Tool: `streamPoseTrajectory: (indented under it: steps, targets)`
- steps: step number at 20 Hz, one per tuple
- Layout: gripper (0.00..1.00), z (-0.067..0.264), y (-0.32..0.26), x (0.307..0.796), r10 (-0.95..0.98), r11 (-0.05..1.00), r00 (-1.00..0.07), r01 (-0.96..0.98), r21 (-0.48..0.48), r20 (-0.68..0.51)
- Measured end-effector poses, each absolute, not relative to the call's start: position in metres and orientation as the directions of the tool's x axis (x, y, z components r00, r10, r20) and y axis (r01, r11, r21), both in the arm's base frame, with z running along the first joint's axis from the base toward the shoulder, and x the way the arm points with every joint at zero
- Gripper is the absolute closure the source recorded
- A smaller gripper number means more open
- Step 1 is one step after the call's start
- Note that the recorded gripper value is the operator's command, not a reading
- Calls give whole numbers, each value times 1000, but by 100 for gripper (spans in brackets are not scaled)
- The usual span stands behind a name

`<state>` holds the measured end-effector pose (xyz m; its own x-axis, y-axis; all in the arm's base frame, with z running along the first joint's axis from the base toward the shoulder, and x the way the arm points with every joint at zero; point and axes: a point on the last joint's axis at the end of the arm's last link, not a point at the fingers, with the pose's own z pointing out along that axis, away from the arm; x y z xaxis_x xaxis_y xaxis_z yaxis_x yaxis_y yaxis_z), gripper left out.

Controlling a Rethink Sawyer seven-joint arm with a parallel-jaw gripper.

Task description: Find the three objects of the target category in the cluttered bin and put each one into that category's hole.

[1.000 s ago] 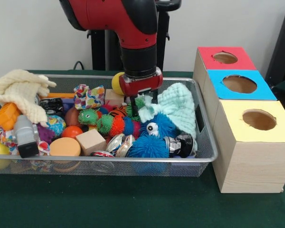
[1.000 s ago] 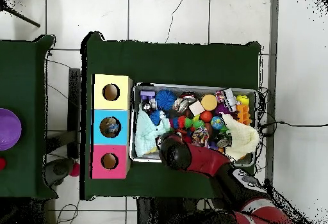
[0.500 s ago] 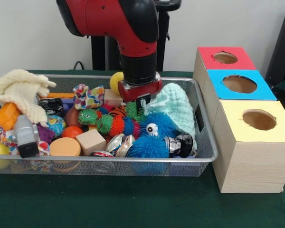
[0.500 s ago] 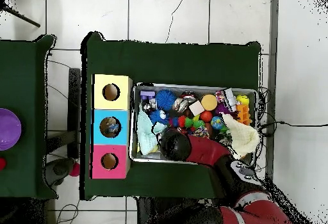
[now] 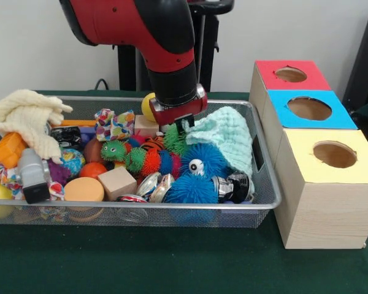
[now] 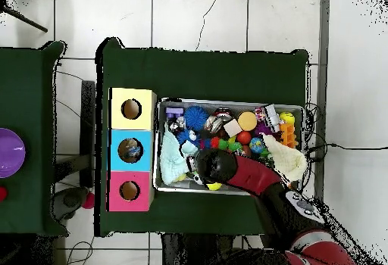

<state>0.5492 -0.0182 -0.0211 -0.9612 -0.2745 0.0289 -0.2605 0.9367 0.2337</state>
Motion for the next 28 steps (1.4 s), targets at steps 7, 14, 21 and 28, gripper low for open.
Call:
streamPoseTrajectory:
  steps: [7, 14, 21, 28]
  targets:
    - [100, 9, -3, 559, -57, 871, -998, -31, 490, 38]
    - [100, 24, 18, 558, 21, 780, -999, 33, 625, 27]
    - [100, 29, 43, 548, 5, 751, -1000, 15, 660, 17]
    - [100, 21, 44, 541, -83, 815, -996, -76, 574, -13]
